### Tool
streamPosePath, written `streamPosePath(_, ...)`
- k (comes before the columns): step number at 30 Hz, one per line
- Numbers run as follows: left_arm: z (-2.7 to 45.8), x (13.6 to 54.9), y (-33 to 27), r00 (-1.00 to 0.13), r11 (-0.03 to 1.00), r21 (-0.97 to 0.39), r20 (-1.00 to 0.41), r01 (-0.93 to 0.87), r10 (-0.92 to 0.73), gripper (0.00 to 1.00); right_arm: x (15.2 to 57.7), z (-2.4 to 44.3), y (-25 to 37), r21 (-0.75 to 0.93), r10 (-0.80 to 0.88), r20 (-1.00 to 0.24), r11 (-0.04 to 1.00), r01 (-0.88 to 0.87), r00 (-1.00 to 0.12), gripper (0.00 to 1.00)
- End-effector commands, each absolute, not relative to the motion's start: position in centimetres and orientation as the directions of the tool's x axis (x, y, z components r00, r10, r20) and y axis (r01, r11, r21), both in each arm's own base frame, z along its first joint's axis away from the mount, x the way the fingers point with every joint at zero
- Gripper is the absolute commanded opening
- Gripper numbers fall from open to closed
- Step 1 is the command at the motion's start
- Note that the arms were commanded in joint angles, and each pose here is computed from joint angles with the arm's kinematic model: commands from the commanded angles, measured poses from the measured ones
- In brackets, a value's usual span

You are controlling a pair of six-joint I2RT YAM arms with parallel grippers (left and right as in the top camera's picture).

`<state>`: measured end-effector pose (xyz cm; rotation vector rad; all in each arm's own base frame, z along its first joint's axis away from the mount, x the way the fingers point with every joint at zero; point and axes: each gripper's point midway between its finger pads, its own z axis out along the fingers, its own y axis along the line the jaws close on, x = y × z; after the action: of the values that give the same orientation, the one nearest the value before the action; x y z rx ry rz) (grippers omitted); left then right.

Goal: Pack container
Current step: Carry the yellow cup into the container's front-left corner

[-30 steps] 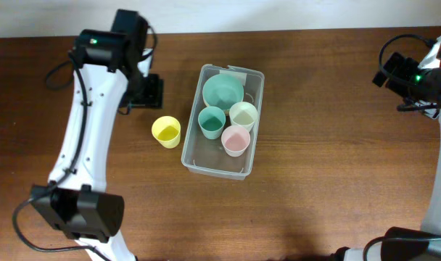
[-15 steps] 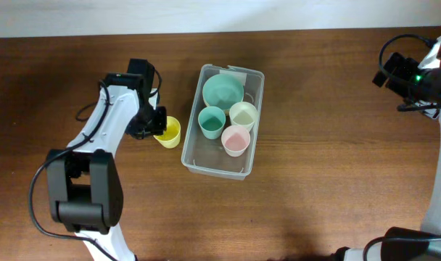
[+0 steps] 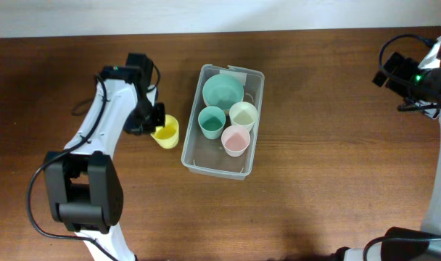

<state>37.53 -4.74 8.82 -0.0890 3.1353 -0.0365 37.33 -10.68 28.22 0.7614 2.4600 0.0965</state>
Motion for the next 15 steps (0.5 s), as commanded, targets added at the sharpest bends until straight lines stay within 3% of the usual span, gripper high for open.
streamPosePath(1, 15.9, 39.3, -4.3, -0.987, 0.999, -0.011, -0.155, -0.047, -0.048, 0.01, 37.3, 28.2, -10.9, 0.215, 0.539, -0.493, 0.836, 0.505, -0.683, 0.99)
streamPosePath(8, 23.4, 36.9, -8.9, -0.957, 0.995, -0.058, -0.284, 0.078, 0.058, 0.01, 37.3, 28.2, -10.9, 0.215, 0.539, -0.493, 0.836, 0.505, -0.683, 0.99)
streamPosePath(15, 21.1, 33.6, -14.6, -0.944, 0.966, 0.003, -0.208, 0.259, 0.254, 0.01, 37.3, 28.2, -10.9, 0.215, 0.539, -0.493, 0.836, 0.505, -0.683, 0.99)
